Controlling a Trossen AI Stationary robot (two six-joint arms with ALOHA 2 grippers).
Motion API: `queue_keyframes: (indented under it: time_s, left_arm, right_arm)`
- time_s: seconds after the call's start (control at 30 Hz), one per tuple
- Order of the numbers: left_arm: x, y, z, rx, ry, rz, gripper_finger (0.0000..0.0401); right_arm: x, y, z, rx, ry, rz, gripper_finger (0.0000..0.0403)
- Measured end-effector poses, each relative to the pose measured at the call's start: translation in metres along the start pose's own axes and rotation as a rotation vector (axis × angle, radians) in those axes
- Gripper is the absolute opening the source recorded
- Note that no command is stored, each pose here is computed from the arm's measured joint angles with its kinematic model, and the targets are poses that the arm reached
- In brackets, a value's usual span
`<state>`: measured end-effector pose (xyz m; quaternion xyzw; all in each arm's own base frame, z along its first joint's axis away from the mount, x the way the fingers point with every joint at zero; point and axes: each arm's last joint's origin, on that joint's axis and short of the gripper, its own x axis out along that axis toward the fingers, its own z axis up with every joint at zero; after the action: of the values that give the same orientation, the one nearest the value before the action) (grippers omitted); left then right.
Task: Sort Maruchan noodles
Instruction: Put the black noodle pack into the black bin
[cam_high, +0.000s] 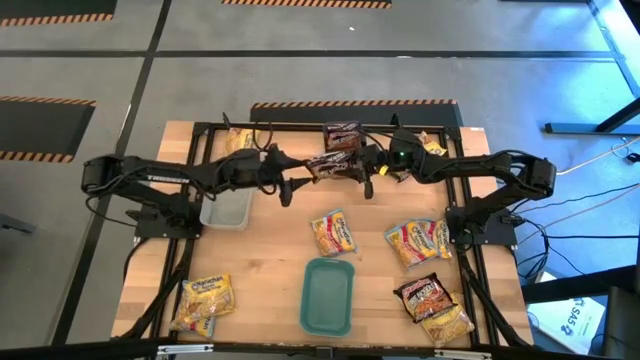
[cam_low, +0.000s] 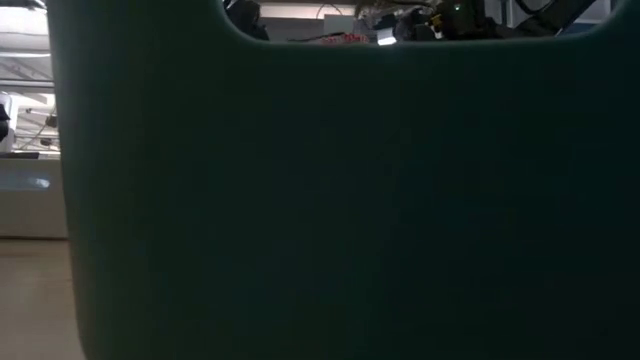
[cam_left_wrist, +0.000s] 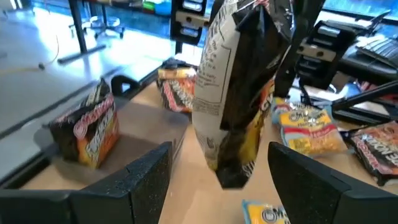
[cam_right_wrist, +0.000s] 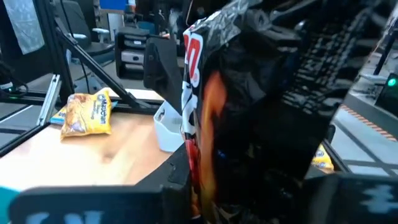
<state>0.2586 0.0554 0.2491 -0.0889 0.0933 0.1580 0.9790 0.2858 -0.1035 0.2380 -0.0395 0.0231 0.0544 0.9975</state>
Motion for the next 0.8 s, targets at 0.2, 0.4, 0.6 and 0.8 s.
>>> queue_keyframes:
  time_s: [0.2, 0.4, 0.6, 0.8]
  left_arm:
    - [0.009, -0.003, -0.001, 0.020, -0.041, -0.090, 0.0257]
    - [0.009, -0.003, 0.001, 0.039, -0.058, -0.081, 0.0257]
    - [0.009, -0.005, 0.007, 0.066, -0.130, -0.130, 0.0257]
    - [0.011, -0.006, 0.006, 0.072, -0.125, -0.145, 0.0256]
  right_arm:
    - [0.000, -0.001, 0.002, 0.006, -0.020, -0.021, 0.0095]
    - [0.003, 0.004, 0.007, -0.020, -0.076, 0.017, 0.0095]
    - [0.020, 0.007, 0.000, -0.030, -0.101, 0.000, 0.0095]
    - [0.033, 0.006, 0.005, -0.046, -0.136, 0.000, 0.0095]
